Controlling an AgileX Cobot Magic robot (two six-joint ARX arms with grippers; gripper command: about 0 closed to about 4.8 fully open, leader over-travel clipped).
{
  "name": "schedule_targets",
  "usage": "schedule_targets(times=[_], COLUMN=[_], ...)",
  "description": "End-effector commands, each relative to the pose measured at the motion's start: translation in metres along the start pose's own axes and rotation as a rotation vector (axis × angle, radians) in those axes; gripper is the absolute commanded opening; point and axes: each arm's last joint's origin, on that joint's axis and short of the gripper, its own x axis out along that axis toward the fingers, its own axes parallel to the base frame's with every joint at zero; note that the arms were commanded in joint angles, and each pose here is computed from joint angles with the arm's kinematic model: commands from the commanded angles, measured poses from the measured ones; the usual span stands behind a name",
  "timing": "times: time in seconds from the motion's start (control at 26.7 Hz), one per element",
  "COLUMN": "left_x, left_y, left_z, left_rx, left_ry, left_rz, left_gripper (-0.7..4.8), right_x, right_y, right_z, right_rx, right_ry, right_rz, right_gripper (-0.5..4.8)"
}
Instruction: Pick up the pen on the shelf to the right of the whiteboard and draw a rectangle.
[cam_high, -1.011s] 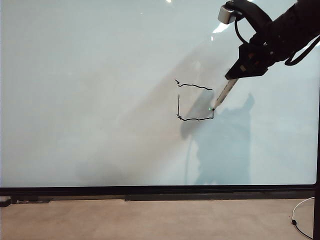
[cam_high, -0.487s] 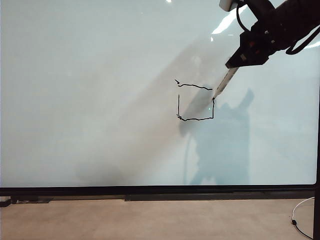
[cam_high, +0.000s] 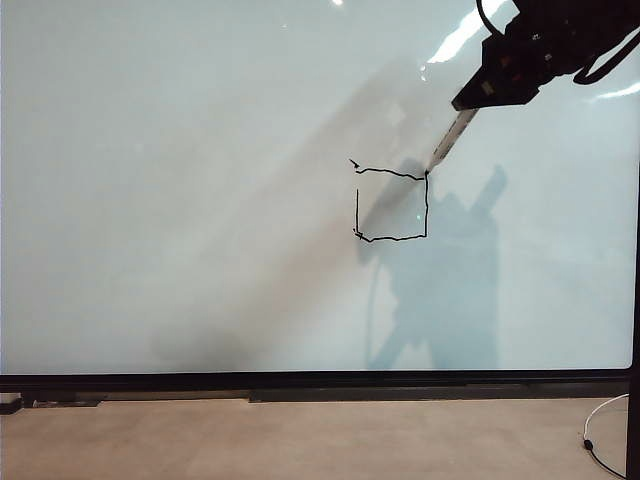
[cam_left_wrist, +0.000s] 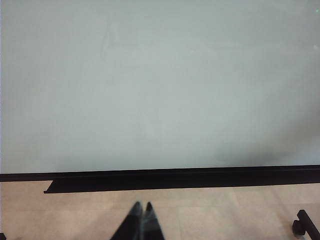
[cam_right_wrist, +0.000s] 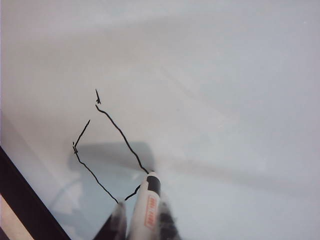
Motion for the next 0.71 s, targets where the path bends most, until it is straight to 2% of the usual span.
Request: schedule_targets(times=[0.04,0.22,0.37,0.56,0.71], left_x=[0.0,0.0,0.0,0.0,0.0], left_y=[0.0,0.0,0.0,0.0,0.0], left_z=[0.001,0.001,0.001,0.001,0.001], left_rx=[0.001,0.001,0.001,0.001,0.001], left_ry=[-0.011,-0.011,-0.01,-0.011,-0.01], left_rz=[0.0,0.0,0.0,0.0,0.0], left_gripper=[-0.04,-0.04,-0.04,-0.04,-0.04], right_x=[-0.002,-0.006,-0.026,-0.064,-0.092], right_y=[-0.004,0.003,0.016,0.022,0.029], right_z=[0.006,0.008,0.021,0.026,0.022], right_rx=[-0.015,-0.007,-0.009,0.103,0.154], right_ry=[-0.033,0.002,0.013,-0.059,-0.062], right_rz=[-0.033,0.011,0.015,-0.024,-0.058], right_gripper=[-0.05,-0.05,-0.05,-0.05,-0.05])
